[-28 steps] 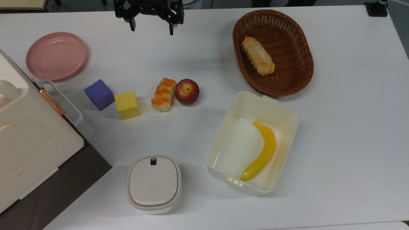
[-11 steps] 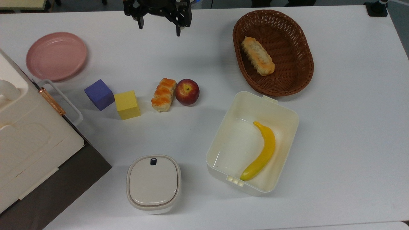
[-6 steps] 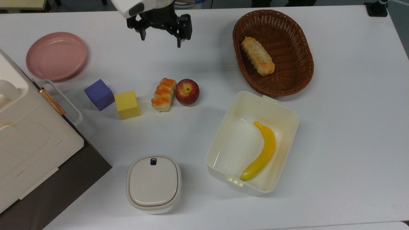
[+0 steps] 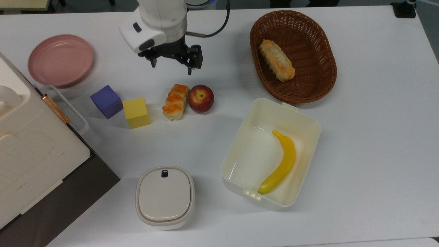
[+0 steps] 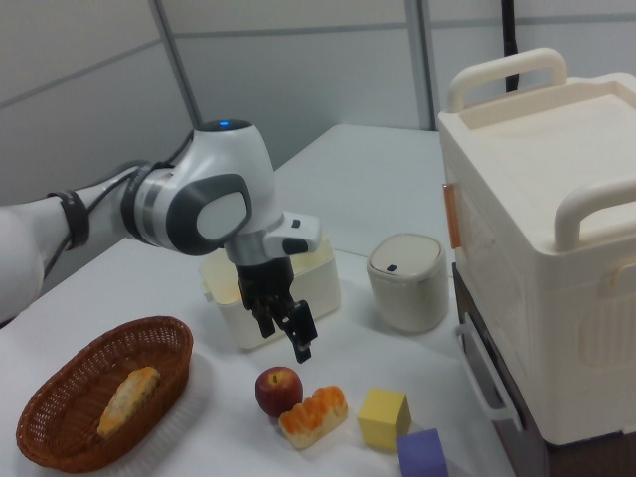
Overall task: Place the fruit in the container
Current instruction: 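Move the open gripper toward the red apple beside the bread roll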
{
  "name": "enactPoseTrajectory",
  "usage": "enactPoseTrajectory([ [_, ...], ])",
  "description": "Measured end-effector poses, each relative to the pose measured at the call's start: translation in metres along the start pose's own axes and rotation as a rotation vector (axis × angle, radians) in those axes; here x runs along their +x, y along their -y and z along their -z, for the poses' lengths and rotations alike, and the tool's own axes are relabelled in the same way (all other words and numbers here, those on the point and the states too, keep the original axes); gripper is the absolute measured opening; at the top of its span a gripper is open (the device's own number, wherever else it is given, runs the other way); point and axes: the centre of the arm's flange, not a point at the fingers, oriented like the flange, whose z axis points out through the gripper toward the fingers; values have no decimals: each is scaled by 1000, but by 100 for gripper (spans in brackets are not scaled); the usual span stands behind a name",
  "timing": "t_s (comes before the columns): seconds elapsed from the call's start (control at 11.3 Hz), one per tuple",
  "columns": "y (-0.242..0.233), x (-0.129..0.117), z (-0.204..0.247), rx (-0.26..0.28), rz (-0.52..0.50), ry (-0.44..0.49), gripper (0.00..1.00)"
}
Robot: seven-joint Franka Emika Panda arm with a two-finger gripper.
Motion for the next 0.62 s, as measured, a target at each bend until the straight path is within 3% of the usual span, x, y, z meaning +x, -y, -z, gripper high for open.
enactPoseTrajectory([
  [0.62,48,5,-65,-9,76,97,100],
])
